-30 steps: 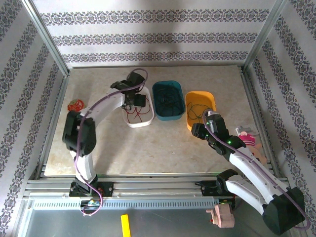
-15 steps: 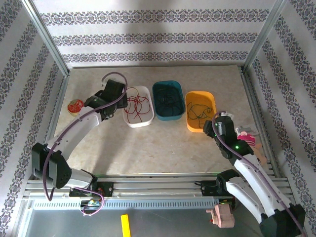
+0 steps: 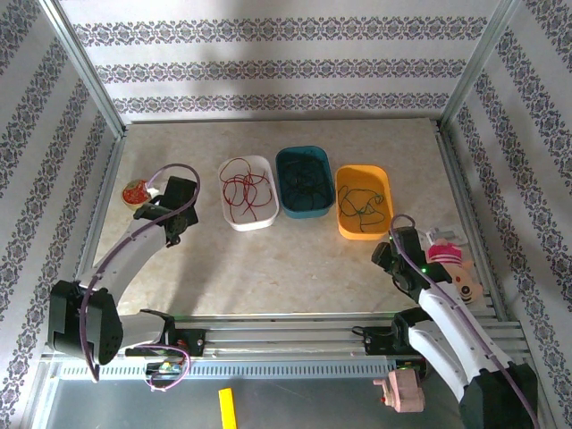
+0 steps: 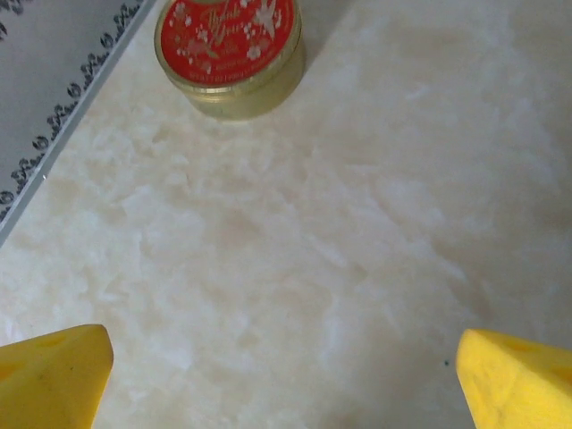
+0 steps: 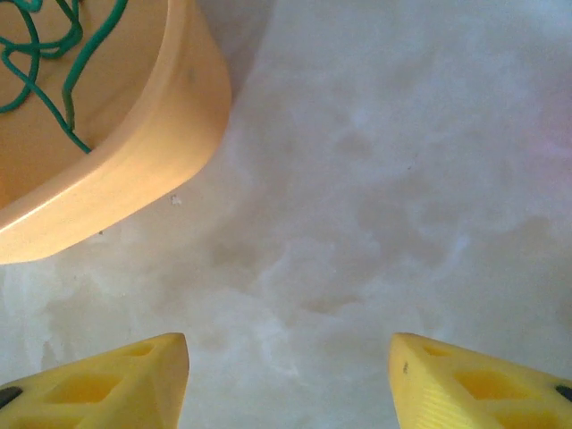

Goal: Untangle the cables

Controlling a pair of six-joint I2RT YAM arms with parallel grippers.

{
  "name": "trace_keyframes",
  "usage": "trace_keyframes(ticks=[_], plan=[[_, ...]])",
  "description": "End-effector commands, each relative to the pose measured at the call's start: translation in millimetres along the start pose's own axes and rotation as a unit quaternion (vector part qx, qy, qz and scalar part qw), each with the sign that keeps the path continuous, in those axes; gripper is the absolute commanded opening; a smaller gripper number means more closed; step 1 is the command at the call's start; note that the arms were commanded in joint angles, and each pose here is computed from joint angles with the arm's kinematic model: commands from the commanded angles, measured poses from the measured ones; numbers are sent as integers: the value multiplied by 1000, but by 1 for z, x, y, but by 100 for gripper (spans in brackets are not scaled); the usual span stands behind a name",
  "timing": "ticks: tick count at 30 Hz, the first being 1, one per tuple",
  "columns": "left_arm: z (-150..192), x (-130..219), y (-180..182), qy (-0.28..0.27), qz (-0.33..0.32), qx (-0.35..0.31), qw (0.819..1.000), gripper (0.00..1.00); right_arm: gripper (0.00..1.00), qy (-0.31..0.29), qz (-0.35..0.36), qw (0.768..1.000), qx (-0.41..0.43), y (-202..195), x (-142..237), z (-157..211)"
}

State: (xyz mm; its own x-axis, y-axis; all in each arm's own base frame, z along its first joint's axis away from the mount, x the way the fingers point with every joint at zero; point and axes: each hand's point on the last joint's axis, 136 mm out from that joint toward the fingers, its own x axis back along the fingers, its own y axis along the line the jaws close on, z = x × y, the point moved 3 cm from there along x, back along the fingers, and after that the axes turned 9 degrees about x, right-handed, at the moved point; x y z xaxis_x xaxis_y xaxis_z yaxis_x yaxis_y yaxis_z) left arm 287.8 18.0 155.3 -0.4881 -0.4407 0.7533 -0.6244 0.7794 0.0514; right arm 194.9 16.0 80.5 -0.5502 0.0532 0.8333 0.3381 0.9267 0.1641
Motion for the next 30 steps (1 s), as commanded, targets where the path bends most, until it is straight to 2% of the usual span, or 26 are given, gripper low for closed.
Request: trace_keyframes(ticks=[1,8,17,24,30], plan=[[-3,-5,-1,-6,-3,24,1000,99,61,23,-10,1000,-14,8,-9,1],[-1,-20,-6,-4,-22,12,1000,99,62,79,-20,997,9,34,-42,-21],[-5,-27,2,-27,-48,28,998,99,62,92,-30,989,114,63,-79,-69],[-25,-24,9,-112,-62,37,991,99,62,91,-40,982,159,91,-94,-106],[-38,-29,5,-158,-71,16,985,99,62,41,3,973,225,93,-73,-116]])
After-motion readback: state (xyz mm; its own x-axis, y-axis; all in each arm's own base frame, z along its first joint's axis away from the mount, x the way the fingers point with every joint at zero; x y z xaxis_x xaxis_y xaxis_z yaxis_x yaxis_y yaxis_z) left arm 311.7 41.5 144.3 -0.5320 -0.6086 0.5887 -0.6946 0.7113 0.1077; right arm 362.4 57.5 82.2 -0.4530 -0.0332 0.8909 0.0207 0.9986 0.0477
